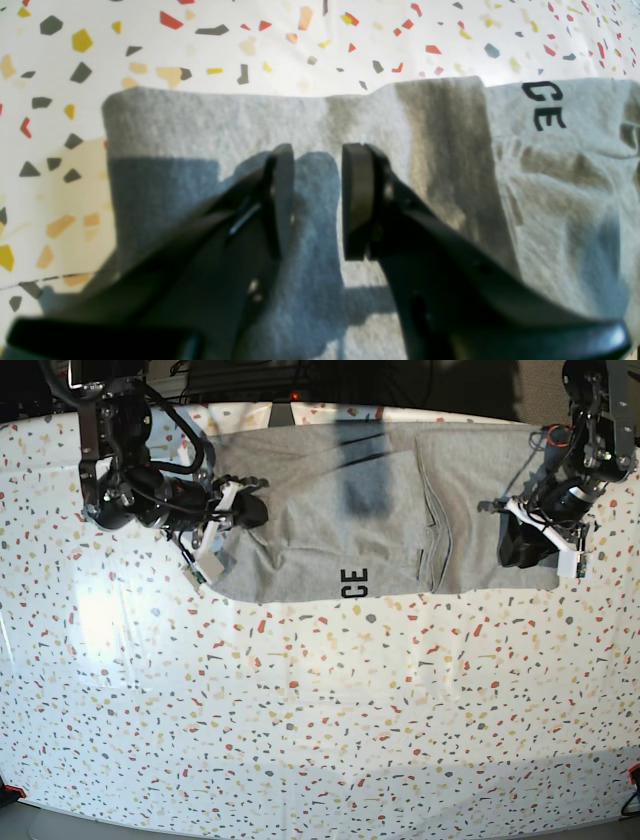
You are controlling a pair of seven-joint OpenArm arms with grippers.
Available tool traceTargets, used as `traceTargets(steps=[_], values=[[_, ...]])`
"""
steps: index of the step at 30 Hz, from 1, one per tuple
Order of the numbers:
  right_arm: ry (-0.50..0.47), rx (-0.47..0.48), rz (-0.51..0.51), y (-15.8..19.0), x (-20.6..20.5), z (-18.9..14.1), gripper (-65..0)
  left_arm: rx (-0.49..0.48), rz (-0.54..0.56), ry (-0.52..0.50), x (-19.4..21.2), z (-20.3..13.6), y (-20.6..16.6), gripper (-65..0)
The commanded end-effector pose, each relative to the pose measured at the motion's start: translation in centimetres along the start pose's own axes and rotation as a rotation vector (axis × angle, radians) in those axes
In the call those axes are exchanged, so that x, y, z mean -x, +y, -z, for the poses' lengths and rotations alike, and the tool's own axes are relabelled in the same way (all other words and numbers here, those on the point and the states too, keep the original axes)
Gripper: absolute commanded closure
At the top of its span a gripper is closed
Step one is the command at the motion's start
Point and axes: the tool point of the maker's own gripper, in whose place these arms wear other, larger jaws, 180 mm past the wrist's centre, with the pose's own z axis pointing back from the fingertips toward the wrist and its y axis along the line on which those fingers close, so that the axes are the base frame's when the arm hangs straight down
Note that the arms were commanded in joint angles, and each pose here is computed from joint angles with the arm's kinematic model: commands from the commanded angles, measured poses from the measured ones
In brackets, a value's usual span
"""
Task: Fold the T-shirt properly
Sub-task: 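Lift and fold the bundle over toward the left gripper with the right gripper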
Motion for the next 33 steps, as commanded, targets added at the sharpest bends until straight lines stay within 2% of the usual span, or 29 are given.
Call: traceTargets(steps=[1,6,9,13,19,24,27,30,33], values=[[-0.069,-0.001,-0.016,-0.2,-1.9,-0.6,0.0,0.001,0.024,-0.042,-1.4,-0.2,0.1,-16.6],[-0.138,0.068,-0.014,-2.3,-4.0,-2.7,0.0,-0.043,0.101,-0.002,-0.7,-0.2,0.9,-16.6],[-0.144,0.117,-0.02,-3.4,-4.7,-4.4,0.0,-0.05,0.112,0.003,-0.6,-0.2,1.0,-16.6],[-0.15,0.119,-0.055,-2.7,-5.5,-5.6,0.0,-0.056,0.125,0.009,-0.5,-0.2,1.1,-16.6],[-0.161,-0.006,-0.139,2.5,-6.7,-6.0,0.0,-0.147,0.281,0.107,1.3,-0.7,3.0,-16.6],[-0.156,-0.133,-0.198,7.5,-6.9,-3.9,0.0,-0.194,0.365,0.192,3.8,-1.8,4.0,-16.6],[-0.15,-0.225,-0.22,11.2,-6.7,-1.8,0.0,-0.201,0.378,0.215,4.7,-2.3,4.1,-16.6],[-0.165,-0.303,-0.251,15.3,-7.1,0.0,0.0,-0.189,0.37,0.194,5.3,-2.5,3.9,-16.6],[-0.167,-0.34,-0.3,18.7,-7.4,1.6,0.0,-0.184,0.344,0.189,6.3,-2.3,4.0,-16.6]])
